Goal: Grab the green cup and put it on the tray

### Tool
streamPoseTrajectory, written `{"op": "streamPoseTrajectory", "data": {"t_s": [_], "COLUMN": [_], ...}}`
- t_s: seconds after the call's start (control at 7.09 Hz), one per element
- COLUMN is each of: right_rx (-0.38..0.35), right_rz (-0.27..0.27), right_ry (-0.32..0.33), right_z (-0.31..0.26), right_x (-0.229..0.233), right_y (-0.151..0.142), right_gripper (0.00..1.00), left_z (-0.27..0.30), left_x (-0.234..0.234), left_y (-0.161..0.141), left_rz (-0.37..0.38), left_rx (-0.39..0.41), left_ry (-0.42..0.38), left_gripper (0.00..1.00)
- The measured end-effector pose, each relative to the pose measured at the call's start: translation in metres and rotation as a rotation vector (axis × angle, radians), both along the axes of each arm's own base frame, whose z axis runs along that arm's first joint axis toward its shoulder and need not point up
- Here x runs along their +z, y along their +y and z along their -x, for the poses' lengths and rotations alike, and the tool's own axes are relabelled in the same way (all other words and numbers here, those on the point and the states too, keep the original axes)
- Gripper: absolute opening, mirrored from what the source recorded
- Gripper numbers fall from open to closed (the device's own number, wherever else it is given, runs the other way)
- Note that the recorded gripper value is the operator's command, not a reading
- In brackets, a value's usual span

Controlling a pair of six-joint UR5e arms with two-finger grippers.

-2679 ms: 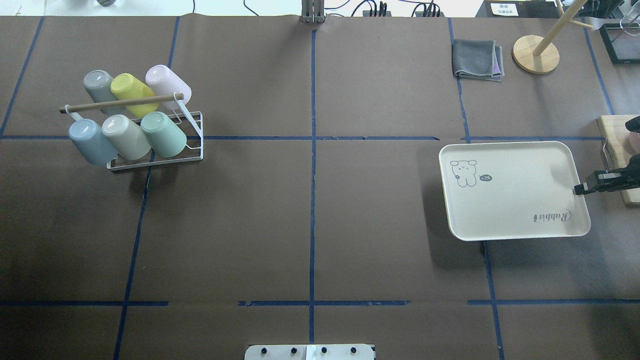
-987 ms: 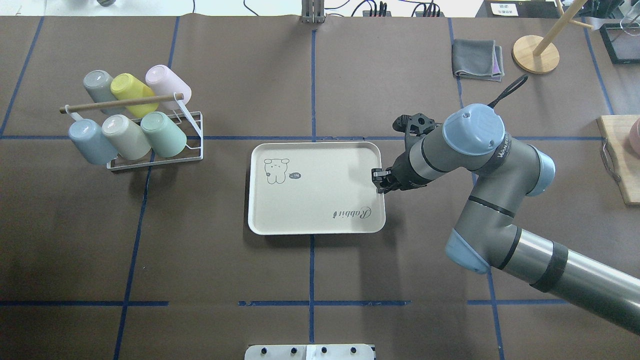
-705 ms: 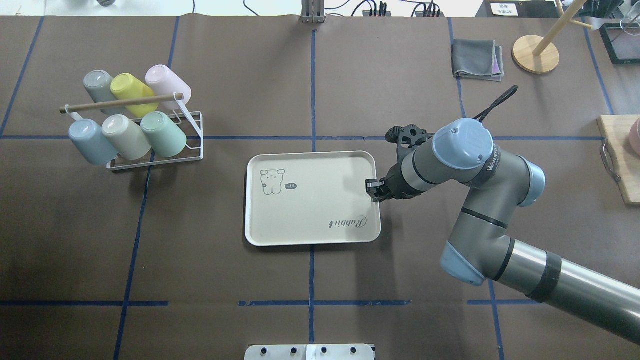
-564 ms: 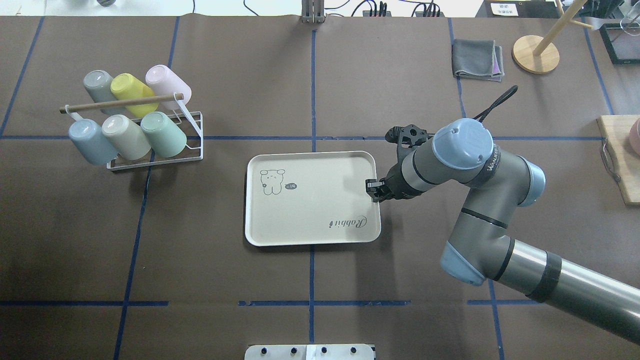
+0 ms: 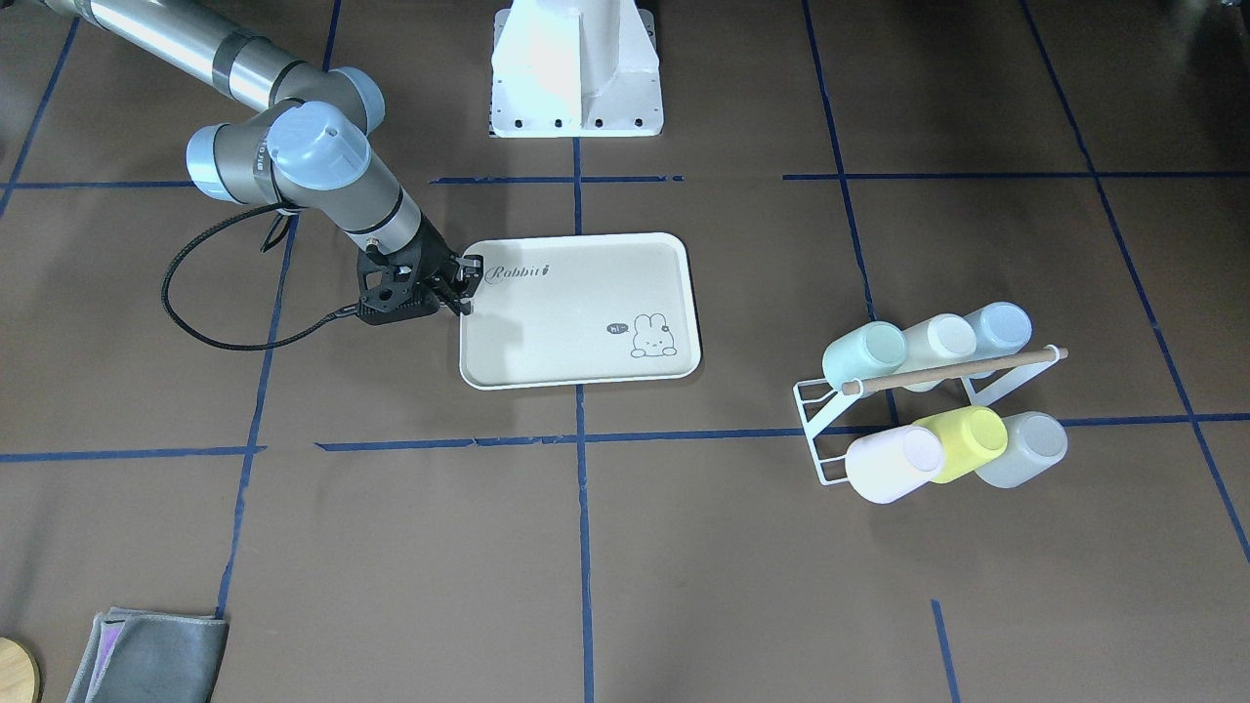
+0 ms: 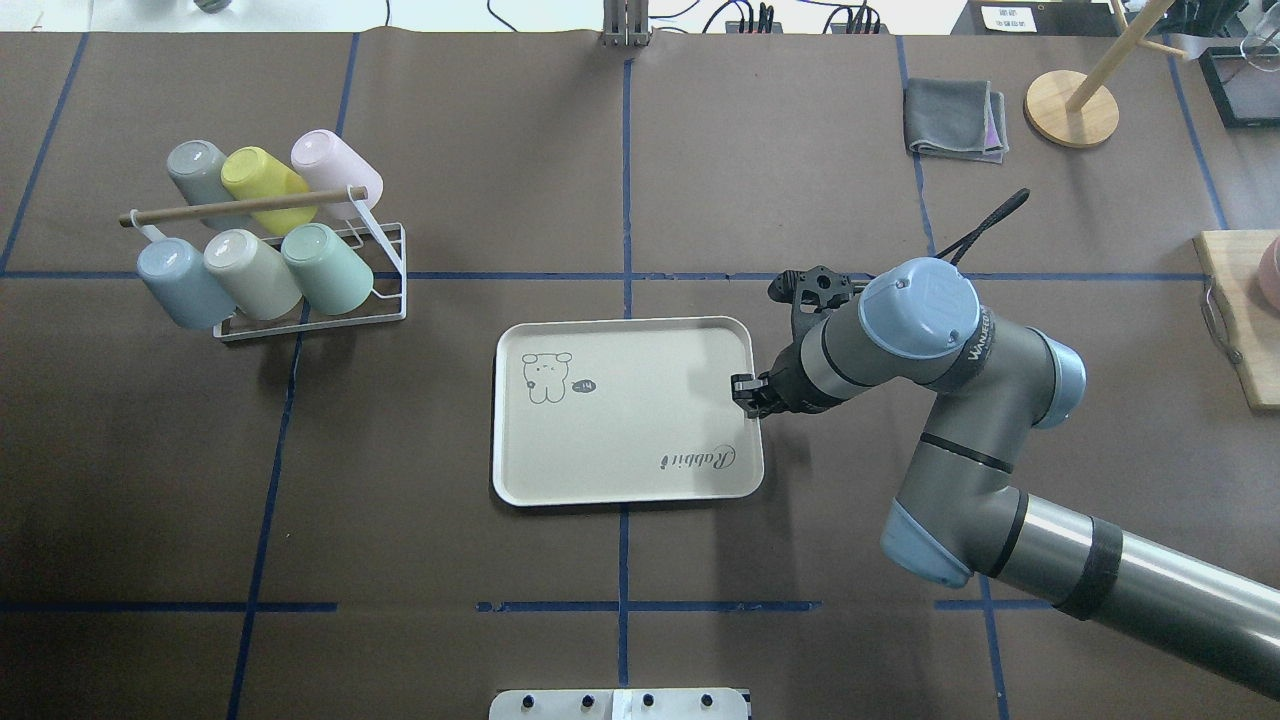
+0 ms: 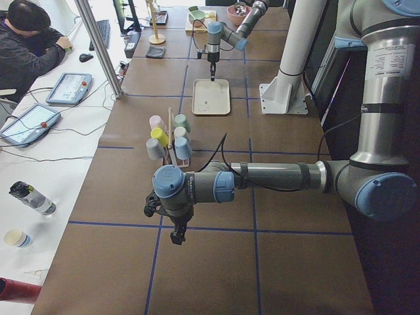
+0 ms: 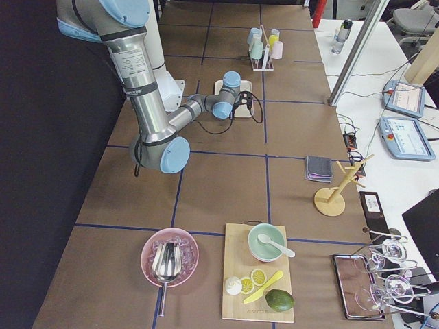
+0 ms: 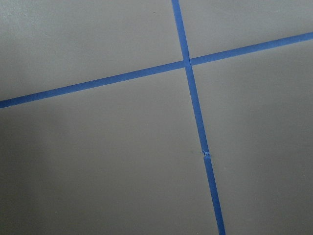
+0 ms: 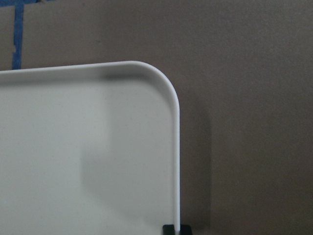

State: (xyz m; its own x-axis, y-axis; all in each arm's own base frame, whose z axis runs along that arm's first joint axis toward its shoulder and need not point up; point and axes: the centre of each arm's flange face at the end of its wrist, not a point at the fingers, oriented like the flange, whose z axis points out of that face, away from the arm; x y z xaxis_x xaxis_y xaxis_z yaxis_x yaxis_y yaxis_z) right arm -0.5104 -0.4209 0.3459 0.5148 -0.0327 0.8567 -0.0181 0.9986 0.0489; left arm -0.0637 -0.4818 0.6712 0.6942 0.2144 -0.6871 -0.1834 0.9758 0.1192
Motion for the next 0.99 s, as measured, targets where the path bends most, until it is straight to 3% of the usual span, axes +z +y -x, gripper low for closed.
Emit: {"op": "streamPoseTrajectory", "data": {"t_s": [0.14,0.28,0.71,0.99], "right_rx": [-0.001,-0.002,0.020,0.049], "right_rz": [0.001,0.002,0.020,0.052], "right_ry": [0.001,0.001,-0.014,0.001], "right_z": [0.000,-0.001,-0.008,-0.045], "right_x": [0.001,0.002,-0.005,-0.008], "right_y": [0.000,0.001,-0.002,-0.034], "right_gripper": [0.26,0.99,1.00,1.00], "left_z": [0.000,0.000,-0.002,-0.005], "left_x": [0.000,0.000,0.000,0.000], "left_y": [0.000,0.000,0.000,-0.001], "left_rz": [0.000,0.001,0.000,0.000], "left_rx": [0.000,0.000,0.005,0.011], "left_ry": [0.000,0.000,0.000,0.000], "left_gripper": [1.00,1.00,1.00,1.00]}}
